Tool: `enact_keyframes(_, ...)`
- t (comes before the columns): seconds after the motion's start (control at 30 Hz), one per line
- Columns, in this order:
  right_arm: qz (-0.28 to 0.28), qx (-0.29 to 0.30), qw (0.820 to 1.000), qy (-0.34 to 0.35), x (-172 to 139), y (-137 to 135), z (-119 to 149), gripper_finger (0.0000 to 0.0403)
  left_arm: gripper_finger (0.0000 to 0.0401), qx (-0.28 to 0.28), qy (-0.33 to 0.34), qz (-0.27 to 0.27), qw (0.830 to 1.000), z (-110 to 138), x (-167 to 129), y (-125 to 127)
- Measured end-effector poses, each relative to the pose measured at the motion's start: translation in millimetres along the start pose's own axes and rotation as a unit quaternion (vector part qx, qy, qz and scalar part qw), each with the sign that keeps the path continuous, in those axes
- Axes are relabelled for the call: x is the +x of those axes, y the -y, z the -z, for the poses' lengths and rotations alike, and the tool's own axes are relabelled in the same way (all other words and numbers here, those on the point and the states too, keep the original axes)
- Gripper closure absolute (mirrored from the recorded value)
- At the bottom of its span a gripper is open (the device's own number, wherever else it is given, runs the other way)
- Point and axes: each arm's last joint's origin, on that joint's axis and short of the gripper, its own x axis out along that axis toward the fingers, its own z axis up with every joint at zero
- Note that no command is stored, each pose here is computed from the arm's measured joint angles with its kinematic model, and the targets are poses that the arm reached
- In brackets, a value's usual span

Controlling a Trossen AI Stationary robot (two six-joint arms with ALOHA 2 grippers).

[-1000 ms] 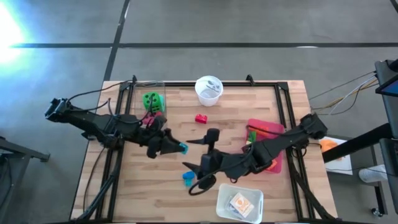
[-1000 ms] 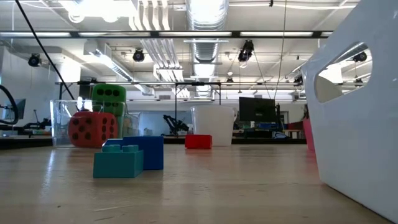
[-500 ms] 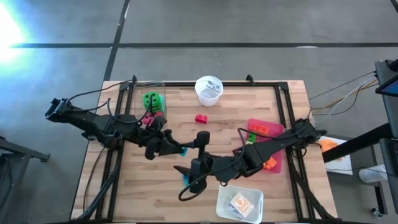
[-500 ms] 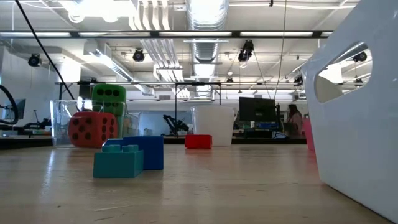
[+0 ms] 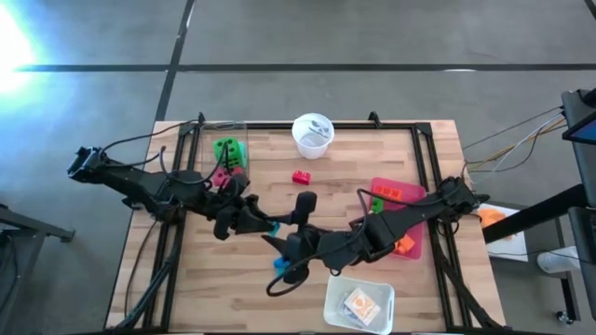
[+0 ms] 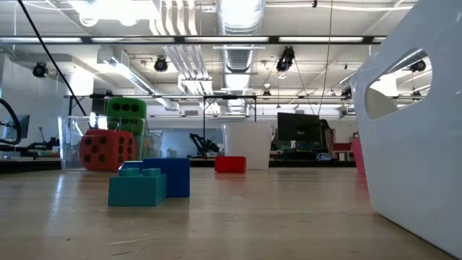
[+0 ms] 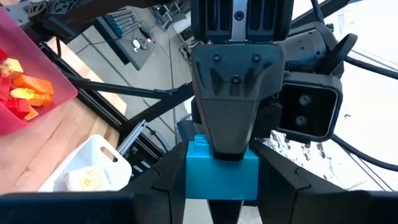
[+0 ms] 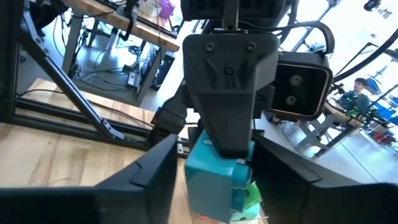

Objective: Pick & Place Toys
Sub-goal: Put the light blue game piece into the pink bin

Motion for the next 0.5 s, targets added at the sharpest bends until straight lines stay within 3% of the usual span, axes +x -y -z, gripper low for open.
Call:
enact_keyframes(0.3,0.028,-0.011,1.0,-0.008,-0.7,2.3,0.2,0.0311,0.0263,-0.001,0.003,0.002,1.0,-0.1,-0.1,0.8)
enact_keyframes(0.37,0.024,-0.013,1.0,-0.007,-0.7,2.1,0.1,0.0316,0.0242,-0.001,-0.001,0.003,1.0,0.3,-0.1,0.7)
enact_keyframes(0.5,0.019,-0.013,1.0,-0.007,0.0,1.4,1.0,0.0316,0.0163,0.001,-0.005,0.008,1.0,0.6,-0.1,1.3)
